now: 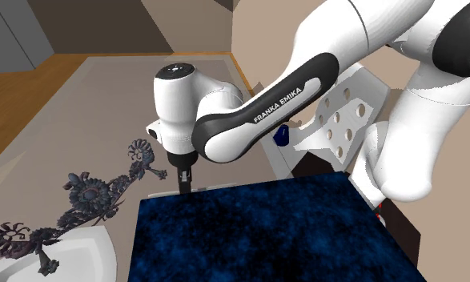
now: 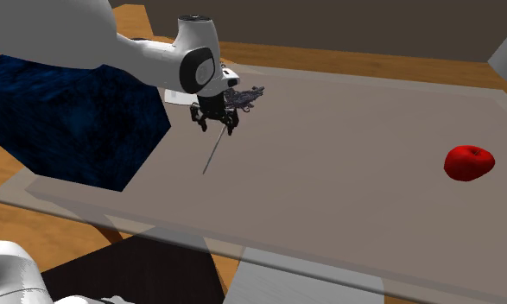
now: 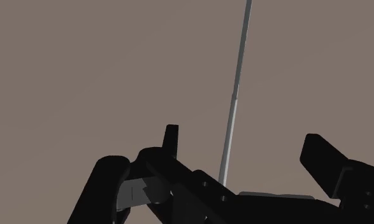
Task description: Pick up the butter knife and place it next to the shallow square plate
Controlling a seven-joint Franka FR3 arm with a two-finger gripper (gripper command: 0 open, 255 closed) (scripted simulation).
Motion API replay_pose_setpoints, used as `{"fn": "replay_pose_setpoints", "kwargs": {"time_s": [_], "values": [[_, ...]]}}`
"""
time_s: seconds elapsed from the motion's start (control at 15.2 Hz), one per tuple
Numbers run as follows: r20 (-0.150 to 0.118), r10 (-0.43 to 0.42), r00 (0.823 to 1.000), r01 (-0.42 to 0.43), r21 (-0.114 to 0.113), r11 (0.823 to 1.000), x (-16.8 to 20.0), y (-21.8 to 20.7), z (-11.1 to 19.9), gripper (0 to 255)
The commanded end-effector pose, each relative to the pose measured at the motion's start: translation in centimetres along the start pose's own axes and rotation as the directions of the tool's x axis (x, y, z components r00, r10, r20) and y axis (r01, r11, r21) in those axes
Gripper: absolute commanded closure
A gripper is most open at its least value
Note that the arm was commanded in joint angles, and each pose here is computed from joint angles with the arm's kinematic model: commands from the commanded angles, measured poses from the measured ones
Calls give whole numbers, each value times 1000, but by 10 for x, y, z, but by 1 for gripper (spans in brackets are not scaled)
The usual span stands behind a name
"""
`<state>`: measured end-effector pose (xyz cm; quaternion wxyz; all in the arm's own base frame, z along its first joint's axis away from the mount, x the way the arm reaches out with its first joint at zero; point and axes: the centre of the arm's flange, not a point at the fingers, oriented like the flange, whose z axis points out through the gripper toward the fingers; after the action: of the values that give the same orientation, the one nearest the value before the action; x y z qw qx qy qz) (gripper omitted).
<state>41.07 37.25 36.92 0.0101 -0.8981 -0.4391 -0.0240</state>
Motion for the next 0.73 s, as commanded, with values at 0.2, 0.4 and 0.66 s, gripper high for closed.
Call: {"fn": "replay_pose_setpoints", "kwargs": {"time_s": [0.2, 0.4, 0.66], "values": [[0, 0, 1000, 0, 0, 1000, 0, 0, -40, 0], [0, 0, 1000, 0, 0, 1000, 0, 0, -50, 0], [0, 0, 1000, 0, 0, 1000, 0, 0, -50, 0]]}}
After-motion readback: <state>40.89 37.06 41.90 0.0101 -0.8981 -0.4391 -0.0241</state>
